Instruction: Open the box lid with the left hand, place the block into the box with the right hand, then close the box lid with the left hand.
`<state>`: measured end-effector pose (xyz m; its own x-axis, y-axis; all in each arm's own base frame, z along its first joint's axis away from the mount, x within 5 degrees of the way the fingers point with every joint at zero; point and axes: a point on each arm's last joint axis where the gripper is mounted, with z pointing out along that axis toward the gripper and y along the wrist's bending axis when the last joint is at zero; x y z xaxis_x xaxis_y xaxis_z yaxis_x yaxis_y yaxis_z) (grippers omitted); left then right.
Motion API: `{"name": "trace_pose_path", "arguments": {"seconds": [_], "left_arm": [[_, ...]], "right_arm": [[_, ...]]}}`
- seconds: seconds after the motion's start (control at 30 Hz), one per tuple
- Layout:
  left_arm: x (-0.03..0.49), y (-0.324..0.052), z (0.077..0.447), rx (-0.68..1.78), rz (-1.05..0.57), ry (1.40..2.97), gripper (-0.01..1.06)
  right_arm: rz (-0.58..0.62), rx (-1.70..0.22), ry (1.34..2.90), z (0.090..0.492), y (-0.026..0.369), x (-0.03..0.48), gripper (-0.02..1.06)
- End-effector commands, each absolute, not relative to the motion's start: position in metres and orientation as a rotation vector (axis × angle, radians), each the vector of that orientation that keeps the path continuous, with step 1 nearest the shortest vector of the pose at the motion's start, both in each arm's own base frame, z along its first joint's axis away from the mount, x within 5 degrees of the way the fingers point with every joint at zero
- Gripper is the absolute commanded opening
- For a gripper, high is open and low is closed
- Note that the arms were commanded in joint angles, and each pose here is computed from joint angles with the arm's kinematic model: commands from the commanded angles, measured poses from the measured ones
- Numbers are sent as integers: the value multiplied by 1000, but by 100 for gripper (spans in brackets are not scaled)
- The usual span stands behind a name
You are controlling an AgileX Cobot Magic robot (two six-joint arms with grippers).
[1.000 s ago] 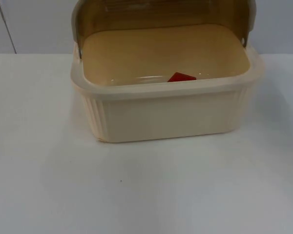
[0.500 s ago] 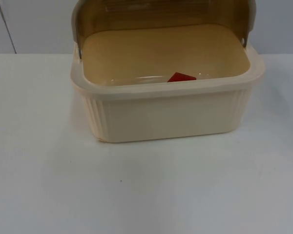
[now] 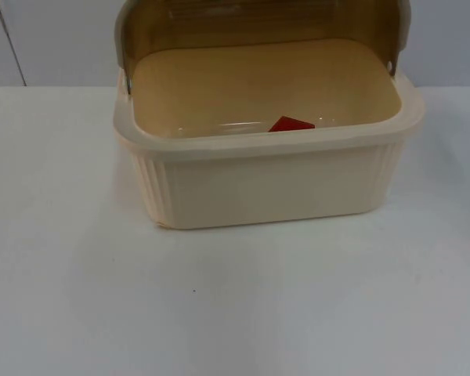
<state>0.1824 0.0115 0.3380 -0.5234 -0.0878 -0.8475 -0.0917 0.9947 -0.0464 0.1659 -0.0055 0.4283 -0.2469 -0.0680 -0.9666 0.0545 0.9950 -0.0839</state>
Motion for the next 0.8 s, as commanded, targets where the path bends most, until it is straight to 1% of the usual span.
{"name": "trace_pose_path", "arguments": {"seconds": [0.0, 0.07, 0.23, 0.4, 0.5, 0.6, 0.67, 0.77], "left_arm": [[182, 10, 336, -139, -12, 2136, 105], [182, 10, 335, -177, -33, 2135, 105], [183, 11, 337, -180, -36, 2117, 105], [188, 13, 346, -138, 12, 2005, 105], [190, 13, 352, -132, 8, 1931, 105], [192, 13, 355, -131, 8, 1920, 105], [203, 13, 359, -91, 33, 1965, 105], [214, 13, 367, -67, 39, 1961, 105]], "right_arm": [[-130, -15, 1812, 429, -7, 164, 105], [-130, -15, 1812, 429, -7, 164, 105], [-130, -15, 1812, 429, -7, 164, 105], [-130, -16, 1808, 429, -7, 164, 105], [-130, -16, 1808, 429, -7, 164, 105], [-130, -16, 1808, 429, -7, 164, 105], [-130, -16, 1808, 429, -7, 164, 105], [-130, -16, 1808, 429, -7, 164, 105]]}}
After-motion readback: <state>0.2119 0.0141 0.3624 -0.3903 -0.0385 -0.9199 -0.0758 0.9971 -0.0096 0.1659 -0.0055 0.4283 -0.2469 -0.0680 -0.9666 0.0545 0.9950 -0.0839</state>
